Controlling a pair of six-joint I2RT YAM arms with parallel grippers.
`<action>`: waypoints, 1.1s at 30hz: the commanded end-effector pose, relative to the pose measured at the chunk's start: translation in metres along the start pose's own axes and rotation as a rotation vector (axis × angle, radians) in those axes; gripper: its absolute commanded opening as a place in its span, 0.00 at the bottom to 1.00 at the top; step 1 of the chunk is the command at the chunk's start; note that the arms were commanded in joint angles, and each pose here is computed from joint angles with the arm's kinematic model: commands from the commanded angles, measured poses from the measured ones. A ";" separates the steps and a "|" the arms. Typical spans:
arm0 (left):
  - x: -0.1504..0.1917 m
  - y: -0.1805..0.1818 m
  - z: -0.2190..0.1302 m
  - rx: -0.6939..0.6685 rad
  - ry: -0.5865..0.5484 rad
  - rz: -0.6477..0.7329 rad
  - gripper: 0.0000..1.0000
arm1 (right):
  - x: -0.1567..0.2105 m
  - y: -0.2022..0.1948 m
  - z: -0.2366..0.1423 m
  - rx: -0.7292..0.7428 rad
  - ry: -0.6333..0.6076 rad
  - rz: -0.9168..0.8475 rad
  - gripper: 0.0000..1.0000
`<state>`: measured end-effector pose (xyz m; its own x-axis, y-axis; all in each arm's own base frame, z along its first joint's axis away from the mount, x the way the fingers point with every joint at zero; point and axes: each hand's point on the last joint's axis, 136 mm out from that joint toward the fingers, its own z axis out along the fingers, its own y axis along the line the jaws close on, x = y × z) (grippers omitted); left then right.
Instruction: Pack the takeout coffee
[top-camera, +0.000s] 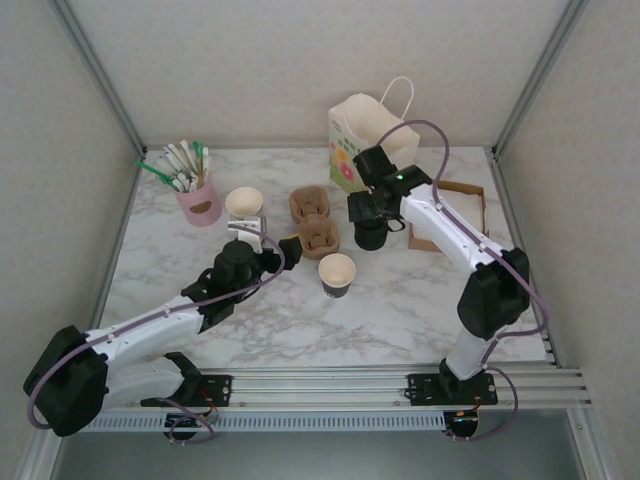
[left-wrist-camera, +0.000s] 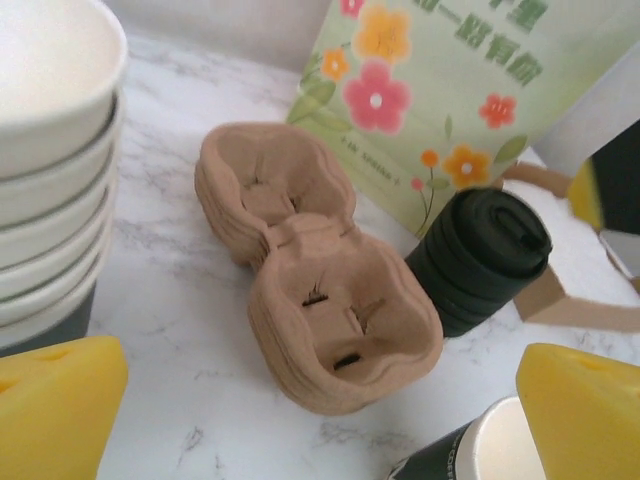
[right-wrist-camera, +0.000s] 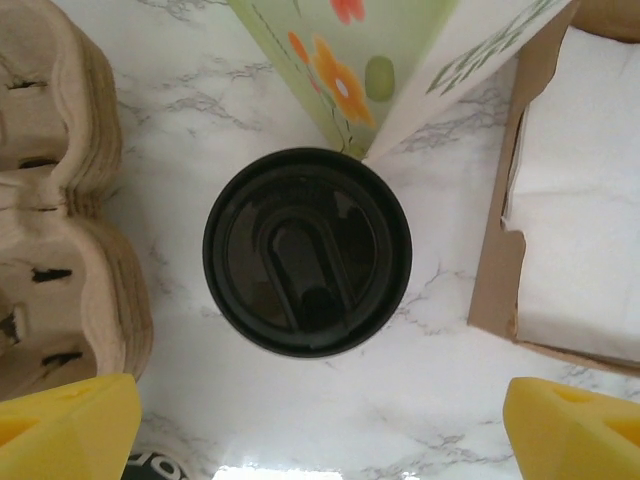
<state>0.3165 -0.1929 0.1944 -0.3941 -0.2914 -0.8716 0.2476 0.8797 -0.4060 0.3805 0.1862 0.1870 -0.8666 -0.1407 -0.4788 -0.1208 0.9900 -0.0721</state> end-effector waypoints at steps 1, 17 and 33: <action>-0.027 0.000 -0.008 0.002 -0.128 -0.011 1.00 | 0.001 0.001 0.004 0.061 0.051 -0.080 0.93; -0.024 -0.001 -0.009 0.022 -0.126 -0.015 1.00 | -0.008 0.005 0.052 0.134 0.113 -0.103 0.83; -0.017 -0.005 -0.003 0.038 -0.095 -0.006 1.00 | 0.001 0.006 0.075 0.086 0.158 -0.077 0.83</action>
<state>0.3177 -0.1897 0.2043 -0.3289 -0.3282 -0.8855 0.2614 0.8694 -0.4193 0.4162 0.1915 0.1333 -0.9130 -0.1997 -0.3558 -0.1417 0.9729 -0.1825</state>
